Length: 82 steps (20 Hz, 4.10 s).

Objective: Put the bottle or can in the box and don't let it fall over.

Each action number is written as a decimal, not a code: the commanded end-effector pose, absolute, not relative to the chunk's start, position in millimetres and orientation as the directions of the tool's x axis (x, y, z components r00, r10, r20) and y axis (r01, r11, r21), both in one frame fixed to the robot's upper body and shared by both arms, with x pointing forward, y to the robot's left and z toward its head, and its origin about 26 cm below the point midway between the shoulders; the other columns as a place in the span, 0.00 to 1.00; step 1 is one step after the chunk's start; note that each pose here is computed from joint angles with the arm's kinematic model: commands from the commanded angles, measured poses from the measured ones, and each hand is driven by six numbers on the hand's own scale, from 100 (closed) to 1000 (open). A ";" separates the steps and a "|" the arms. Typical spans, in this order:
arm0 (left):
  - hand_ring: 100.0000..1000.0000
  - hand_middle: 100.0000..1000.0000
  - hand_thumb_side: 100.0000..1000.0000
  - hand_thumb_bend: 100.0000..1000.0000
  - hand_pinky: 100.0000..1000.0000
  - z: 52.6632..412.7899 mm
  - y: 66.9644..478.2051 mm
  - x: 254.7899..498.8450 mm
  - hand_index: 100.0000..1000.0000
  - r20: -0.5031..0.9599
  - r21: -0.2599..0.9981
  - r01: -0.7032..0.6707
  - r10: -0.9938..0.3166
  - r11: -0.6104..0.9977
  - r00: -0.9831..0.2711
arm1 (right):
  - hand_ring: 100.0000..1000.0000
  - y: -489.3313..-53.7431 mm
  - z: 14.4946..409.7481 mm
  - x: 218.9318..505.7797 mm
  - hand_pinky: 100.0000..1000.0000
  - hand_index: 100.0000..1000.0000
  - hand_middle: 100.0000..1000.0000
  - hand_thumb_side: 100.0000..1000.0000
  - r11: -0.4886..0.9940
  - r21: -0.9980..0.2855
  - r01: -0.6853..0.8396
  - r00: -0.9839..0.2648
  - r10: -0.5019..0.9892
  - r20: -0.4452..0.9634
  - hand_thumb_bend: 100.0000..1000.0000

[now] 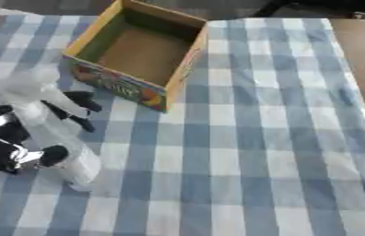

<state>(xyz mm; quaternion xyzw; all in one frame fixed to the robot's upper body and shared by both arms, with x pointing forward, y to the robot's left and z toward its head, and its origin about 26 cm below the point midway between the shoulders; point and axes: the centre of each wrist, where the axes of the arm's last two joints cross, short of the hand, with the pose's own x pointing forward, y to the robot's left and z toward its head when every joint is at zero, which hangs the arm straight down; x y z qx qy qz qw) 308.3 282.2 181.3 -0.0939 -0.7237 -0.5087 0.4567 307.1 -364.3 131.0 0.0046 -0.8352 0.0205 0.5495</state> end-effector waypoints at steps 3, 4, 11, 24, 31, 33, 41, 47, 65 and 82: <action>0.71 0.85 0.41 0.31 1.00 177.2 286.5 307.7 1.00 0.742 0.670 0.599 -0.371 0.439 -0.558 | 1.00 -366.5 138.2 307.2 0.84 0.99 1.00 0.68 0.998 -0.050 -0.029 -0.415 0.034 0.909 0.00; 0.71 0.85 0.41 0.31 1.00 175.3 286.7 307.3 1.00 0.741 0.671 0.600 -0.375 0.436 -0.557 | 1.00 -366.5 138.2 307.2 0.84 0.99 1.00 0.68 0.998 -0.050 -0.029 -0.415 0.033 0.909 0.00; 0.70 0.84 0.37 0.31 1.00 163.2 289.8 305.0 0.99 0.699 0.715 0.569 -0.421 0.406 -0.578 | 1.00 -366.3 138.2 307.6 0.84 0.99 1.00 0.68 0.998 -0.048 -0.030 -0.416 0.031 0.909 0.00; 0.70 0.83 0.38 0.33 1.00 136.0 296.2 309.5 0.97 0.666 0.745 0.537 -0.491 0.397 -0.562 | 1.00 -365.8 138.3 308.0 0.84 0.99 1.00 0.68 0.998 -0.047 -0.033 -0.419 0.029 0.908 0.00; 0.67 0.82 0.26 0.03 1.00 133.9 292.5 309.3 0.85 0.657 0.754 0.522 -0.477 0.400 -0.584 | 1.00 -365.7 138.0 308.3 0.84 0.99 1.00 0.68 0.998 -0.046 -0.035 -0.418 0.027 0.908 0.00; 0.66 0.80 0.19 0.00 1.00 133.0 292.3 309.2 0.79 0.665 0.746 0.533 -0.470 0.399 -0.580 | 1.00 -365.9 137.9 308.3 0.84 0.99 1.00 0.68 0.998 -0.045 -0.034 -0.417 0.027 0.908 0.00; 0.62 0.77 0.19 0.00 1.00 131.6 293.5 309.3 0.55 0.695 0.718 0.557 -0.464 0.417 -0.548 | 1.00 -366.3 136.3 307.7 0.84 0.99 1.00 0.69 0.999 -0.040 -0.035 -0.412 0.022 0.911 0.00; 0.61 0.76 0.27 0.00 1.00 139.5 292.0 309.4 0.43 0.702 0.712 0.548 -0.442 0.439 -0.558 | 1.00 -366.7 135.6 307.3 0.84 0.99 1.00 0.69 0.999 -0.039 -0.037 -0.411 0.020 0.911 0.00; 0.57 0.72 0.37 0.00 1.00 180.3 279.1 311.8 0.27 0.662 0.719 0.445 -0.332 0.533 -0.672 | 1.00 -367.1 135.7 306.7 0.85 0.99 1.00 0.68 0.998 -0.039 -0.043 -0.411 0.018 0.912 0.00; 0.56 0.72 0.36 0.00 1.00 276.3 265.8 350.2 0.26 0.548 0.705 0.278 -0.253 0.652 -0.797 | 1.00 -367.1 133.2 306.0 0.85 0.99 1.00 0.69 0.997 -0.047 -0.058 -0.398 0.021 0.917 0.00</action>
